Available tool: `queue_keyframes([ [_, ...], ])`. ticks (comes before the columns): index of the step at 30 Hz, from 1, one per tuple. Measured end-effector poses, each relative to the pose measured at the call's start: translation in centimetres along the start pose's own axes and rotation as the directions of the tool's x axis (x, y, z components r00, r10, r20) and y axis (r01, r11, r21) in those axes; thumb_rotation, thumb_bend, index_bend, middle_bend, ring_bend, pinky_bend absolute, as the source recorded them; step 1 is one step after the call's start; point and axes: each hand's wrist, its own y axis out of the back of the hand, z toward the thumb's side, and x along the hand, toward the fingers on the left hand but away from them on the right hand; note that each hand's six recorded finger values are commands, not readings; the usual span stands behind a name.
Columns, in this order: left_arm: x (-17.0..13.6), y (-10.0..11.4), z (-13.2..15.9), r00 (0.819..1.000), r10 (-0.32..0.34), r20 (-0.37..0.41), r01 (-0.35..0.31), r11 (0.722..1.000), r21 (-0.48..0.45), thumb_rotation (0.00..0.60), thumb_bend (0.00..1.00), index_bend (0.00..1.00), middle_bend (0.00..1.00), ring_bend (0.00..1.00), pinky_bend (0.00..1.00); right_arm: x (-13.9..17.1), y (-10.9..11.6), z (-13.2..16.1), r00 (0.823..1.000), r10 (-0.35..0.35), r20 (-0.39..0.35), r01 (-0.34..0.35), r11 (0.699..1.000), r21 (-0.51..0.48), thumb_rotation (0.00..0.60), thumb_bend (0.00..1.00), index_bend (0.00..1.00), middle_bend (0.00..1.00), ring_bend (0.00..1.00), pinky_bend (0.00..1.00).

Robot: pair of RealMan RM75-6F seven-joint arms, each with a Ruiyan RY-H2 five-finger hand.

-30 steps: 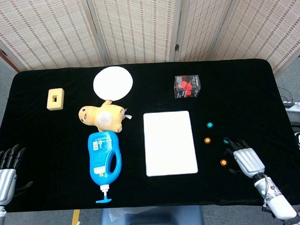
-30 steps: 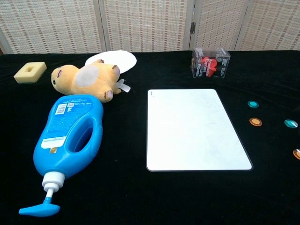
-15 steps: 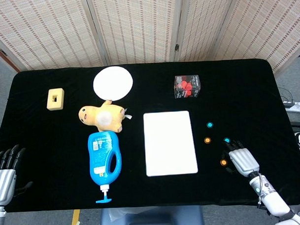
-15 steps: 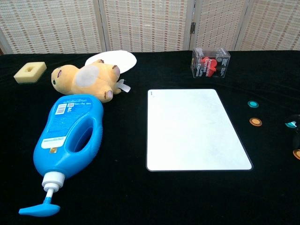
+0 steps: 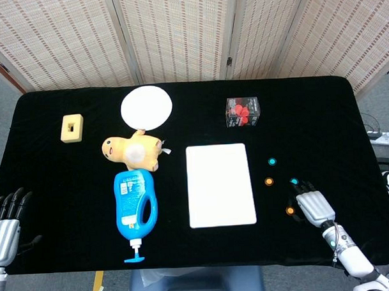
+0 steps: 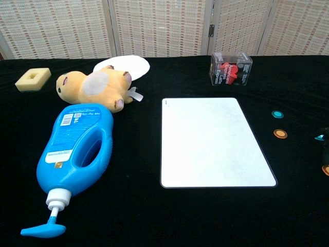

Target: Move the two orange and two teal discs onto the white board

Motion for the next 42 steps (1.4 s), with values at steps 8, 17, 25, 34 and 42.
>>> queue_keyframes([
  [8,0.0,-0.1,-0.1,1.000,-0.001,-0.002,0.001,1.000,-0.002,0.600,0.09,0.00,0.00,0.01,0.00,-0.2,0.0,0.3,1.000,0.002,-0.007,-0.002,1.000,0.000,0.600,0.38,0.50,0.14,0.13,0.00],
  [17,0.0,-0.1,-0.2,1.000,0.000,-0.006,0.000,1.000,-0.005,0.600,0.09,0.00,0.00,0.01,0.00,0.0,1.0,0.7,0.999,-0.031,-0.022,0.031,0.999,-0.010,0.600,0.40,0.54,0.17,0.13,0.00],
  [25,0.0,-0.1,-0.3,1.000,-0.001,-0.009,0.001,1.000,-0.006,0.600,0.09,0.00,0.00,0.01,0.00,0.0,2.9,2.7,0.994,-0.056,-0.096,0.055,0.998,-0.011,0.600,0.40,0.54,0.17,0.13,0.00],
  [34,0.0,0.2,-0.1,1.000,0.009,-0.005,-0.009,1.000,-0.002,0.600,0.09,0.00,0.00,0.01,0.00,-3.2,5.8,10.2,0.954,-0.065,-0.293,0.081,0.996,0.043,0.600,0.40,0.54,0.16,0.13,0.00],
  [42,-0.2,0.1,-0.2,1.000,0.007,-0.009,-0.008,1.000,-0.004,0.600,0.09,0.00,0.00,0.01,0.00,-5.6,6.5,16.8,0.917,-0.020,-0.397,0.072,0.990,0.117,0.600,0.40,0.54,0.16,0.13,0.00],
])
